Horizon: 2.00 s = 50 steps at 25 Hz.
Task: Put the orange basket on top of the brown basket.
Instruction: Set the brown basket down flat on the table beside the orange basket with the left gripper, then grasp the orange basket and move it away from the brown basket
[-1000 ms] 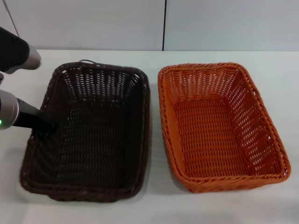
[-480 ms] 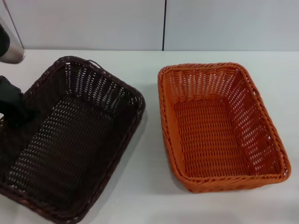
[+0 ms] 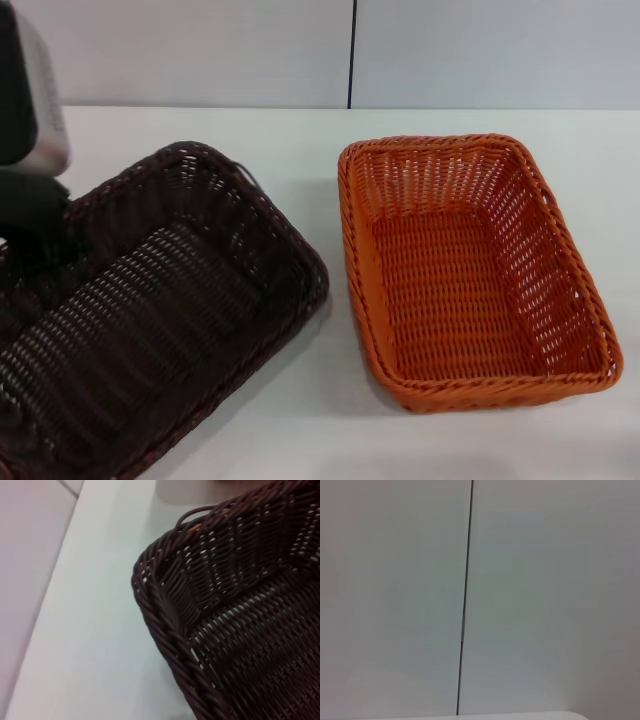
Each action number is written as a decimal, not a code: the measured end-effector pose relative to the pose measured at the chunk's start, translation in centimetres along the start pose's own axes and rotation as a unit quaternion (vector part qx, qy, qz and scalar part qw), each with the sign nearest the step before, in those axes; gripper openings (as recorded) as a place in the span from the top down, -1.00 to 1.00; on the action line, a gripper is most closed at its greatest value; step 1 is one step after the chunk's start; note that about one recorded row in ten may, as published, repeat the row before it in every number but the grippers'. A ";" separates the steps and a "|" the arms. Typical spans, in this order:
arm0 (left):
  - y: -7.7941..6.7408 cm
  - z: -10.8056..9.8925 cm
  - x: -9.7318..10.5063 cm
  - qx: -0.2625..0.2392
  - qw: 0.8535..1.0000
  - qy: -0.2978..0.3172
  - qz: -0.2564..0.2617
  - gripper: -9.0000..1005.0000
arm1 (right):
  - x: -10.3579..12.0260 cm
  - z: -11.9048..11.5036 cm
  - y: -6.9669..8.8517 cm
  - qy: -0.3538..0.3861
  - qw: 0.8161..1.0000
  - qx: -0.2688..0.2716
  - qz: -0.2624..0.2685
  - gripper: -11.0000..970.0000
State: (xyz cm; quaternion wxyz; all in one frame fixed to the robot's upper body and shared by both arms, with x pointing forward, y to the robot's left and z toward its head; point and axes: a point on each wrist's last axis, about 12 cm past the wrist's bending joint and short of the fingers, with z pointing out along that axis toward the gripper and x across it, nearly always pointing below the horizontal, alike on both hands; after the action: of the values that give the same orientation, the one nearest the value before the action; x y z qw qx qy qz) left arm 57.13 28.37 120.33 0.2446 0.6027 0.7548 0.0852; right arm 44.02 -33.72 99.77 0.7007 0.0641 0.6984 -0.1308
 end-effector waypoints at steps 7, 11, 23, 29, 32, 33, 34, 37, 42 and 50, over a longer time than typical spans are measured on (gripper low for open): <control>1.6 1.7 -2.2 -0.006 0.997 -0.018 0.079 0.38 | -0.1 0.2 0.2 -0.002 1.000 -0.002 0.001 -0.71; 2.1 2.7 -3.2 -0.008 0.995 -0.023 0.095 0.37 | -0.1 0.2 0.3 -0.003 1.000 -0.003 0.002 -0.71; 3.0 5.0 -6.7 -0.056 0.988 -0.060 0.132 0.32 | -0.2 0.4 0.3 -0.002 1.000 -0.005 0.003 -0.71; 2.6 6.4 -7.8 -0.074 0.985 -0.066 0.142 0.30 | -0.3 0.6 0.3 -0.004 1.000 -0.006 0.001 -0.71; 2.5 6.9 -8.3 -0.087 0.984 -0.067 0.142 0.29 | -0.3 0.7 0.3 -0.004 1.000 -0.006 -0.001 -0.71; 2.6 7.0 -8.5 -0.096 0.983 -0.067 0.140 0.29 | -0.3 0.7 0.3 -0.005 1.000 -0.006 -0.002 -0.71; 2.7 7.1 -8.6 -0.102 0.983 -0.067 0.139 0.28 | -0.3 0.7 0.3 -0.005 1.000 -0.006 -0.003 -0.71; 2.9 7.1 -8.8 -0.112 0.982 -0.068 0.137 0.27 | -0.3 0.6 0.3 -0.005 1.000 -0.006 -0.004 -0.71; 2.5 7.4 -8.8 -0.112 0.982 -0.053 0.142 0.11 | -0.2 0.5 0.2 -0.003 1.000 -0.005 -0.005 -0.71; 2.0 7.0 -8.5 -0.158 0.977 -0.026 0.139 -0.50 | -0.3 0.5 0.2 -0.006 1.000 -0.004 -0.004 -0.71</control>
State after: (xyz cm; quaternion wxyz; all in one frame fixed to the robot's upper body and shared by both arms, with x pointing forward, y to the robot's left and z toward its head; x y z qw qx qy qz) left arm 63.45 19.63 117.41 0.3419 0.6578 0.6338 0.2208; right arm 44.61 -33.61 100.06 0.7043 0.0578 0.6953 -0.1311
